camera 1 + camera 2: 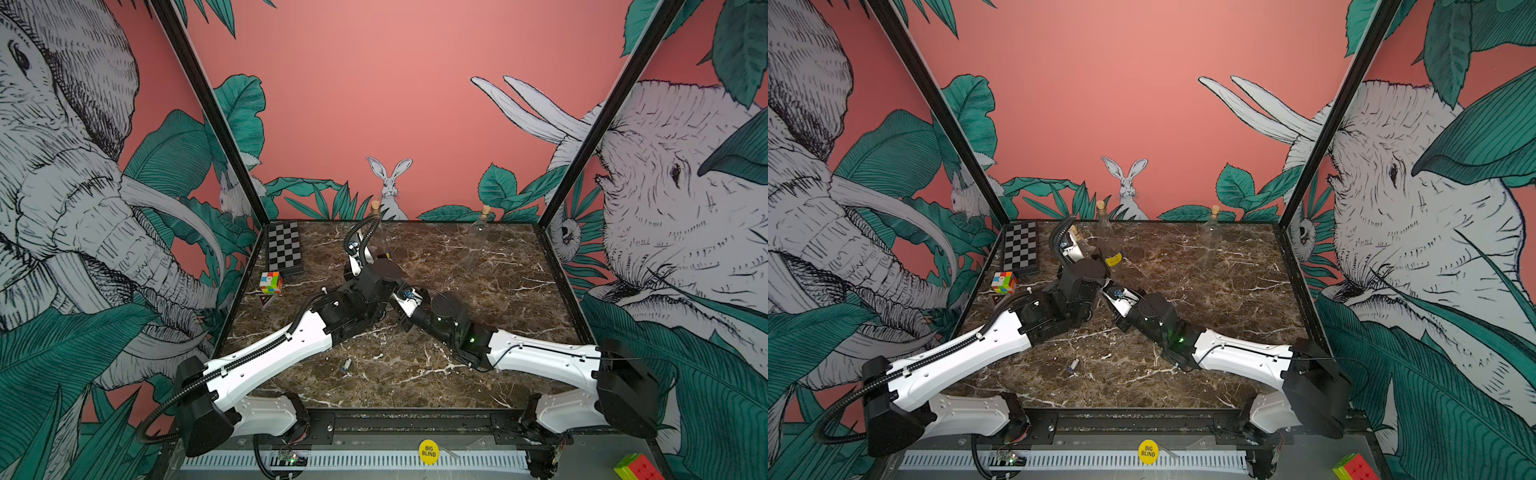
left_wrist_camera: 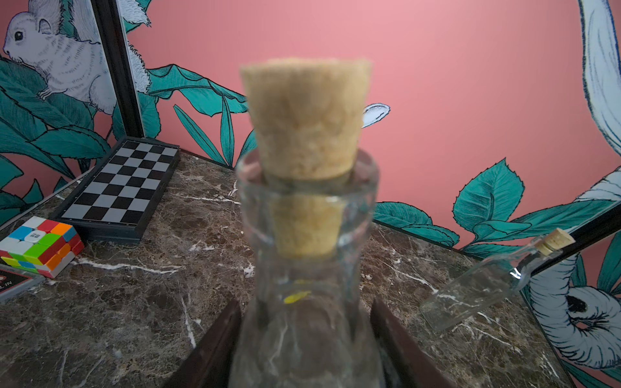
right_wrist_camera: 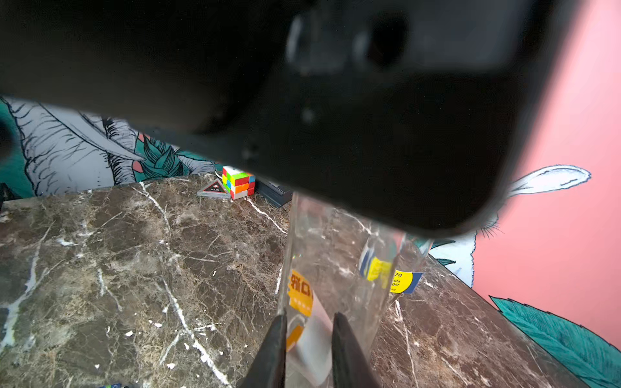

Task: Remove the label from the bottle
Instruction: Tear open the label from the bottle, then place the label at the center of the board, then place the bottle at the center of the board.

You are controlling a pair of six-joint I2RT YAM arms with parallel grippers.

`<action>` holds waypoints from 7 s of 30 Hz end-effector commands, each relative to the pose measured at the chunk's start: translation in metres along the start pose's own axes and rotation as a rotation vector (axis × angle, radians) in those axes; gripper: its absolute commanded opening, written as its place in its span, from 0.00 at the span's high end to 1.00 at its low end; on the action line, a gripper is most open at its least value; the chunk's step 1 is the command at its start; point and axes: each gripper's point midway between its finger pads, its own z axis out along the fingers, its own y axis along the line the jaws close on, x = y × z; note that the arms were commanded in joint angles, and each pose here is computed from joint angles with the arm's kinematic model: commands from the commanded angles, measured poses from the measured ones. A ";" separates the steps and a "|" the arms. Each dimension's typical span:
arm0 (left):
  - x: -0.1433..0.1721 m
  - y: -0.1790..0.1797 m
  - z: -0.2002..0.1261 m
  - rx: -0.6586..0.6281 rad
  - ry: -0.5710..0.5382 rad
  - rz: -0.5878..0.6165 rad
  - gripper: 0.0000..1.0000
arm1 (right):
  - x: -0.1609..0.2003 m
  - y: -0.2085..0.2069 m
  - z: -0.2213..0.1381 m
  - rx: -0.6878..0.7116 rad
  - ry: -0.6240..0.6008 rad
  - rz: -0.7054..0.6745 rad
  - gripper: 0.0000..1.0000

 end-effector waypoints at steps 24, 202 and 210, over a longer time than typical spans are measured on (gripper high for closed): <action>-0.039 -0.004 -0.009 0.013 -0.127 -0.144 1.00 | -0.027 0.005 -0.011 -0.020 -0.070 0.068 1.00; 0.059 -0.205 0.100 0.861 -0.404 0.364 1.00 | -0.056 -0.191 -0.211 0.562 -0.120 0.473 0.26; 0.069 -0.198 0.132 0.774 -0.421 0.342 1.00 | -0.053 -0.193 -0.202 0.566 -0.101 0.472 0.27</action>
